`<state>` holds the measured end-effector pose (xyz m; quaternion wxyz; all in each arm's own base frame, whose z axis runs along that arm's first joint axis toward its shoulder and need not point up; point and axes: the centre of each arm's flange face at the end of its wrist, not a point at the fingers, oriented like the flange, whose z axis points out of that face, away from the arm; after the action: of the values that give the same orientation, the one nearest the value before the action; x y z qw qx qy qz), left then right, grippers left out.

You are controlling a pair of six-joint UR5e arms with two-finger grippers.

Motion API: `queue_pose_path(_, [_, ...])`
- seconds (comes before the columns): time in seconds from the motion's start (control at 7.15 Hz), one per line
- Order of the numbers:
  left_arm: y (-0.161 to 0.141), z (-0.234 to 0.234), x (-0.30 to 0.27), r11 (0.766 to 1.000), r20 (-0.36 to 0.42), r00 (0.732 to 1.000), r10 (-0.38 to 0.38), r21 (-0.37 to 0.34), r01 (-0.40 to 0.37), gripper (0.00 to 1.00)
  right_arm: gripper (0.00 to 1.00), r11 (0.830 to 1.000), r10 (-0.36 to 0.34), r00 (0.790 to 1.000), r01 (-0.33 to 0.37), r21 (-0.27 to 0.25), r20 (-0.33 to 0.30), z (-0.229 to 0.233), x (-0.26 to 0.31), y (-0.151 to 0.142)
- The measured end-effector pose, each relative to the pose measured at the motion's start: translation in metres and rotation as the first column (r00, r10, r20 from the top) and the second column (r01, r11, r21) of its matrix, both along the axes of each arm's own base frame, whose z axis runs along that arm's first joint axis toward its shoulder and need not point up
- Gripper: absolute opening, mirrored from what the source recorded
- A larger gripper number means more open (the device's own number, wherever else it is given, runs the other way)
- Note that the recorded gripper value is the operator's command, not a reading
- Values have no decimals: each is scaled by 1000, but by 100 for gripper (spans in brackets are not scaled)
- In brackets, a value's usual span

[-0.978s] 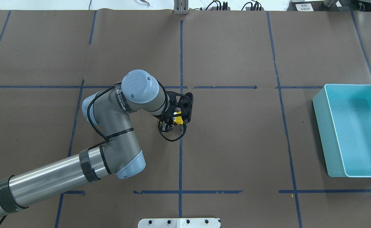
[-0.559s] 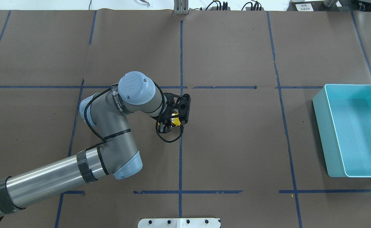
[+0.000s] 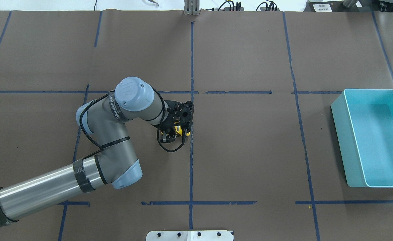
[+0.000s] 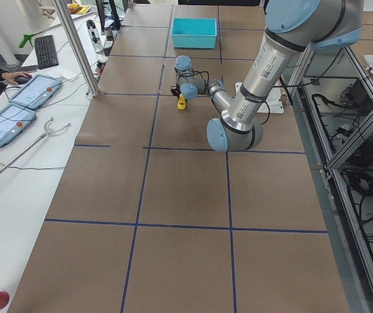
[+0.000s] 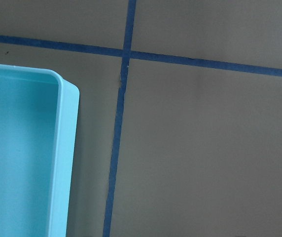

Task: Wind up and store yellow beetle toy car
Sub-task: 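Drag the held car backward along the table with the left gripper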

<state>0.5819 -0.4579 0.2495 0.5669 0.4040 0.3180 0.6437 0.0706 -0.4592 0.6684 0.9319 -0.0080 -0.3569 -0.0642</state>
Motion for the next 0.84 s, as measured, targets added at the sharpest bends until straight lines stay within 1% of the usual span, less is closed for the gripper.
queue_pose_path(0.84, [-16,46,-39,999,-47,998,38,-32,-39,0,100,1000,-1,1000,1,4,1,-1,0,0])
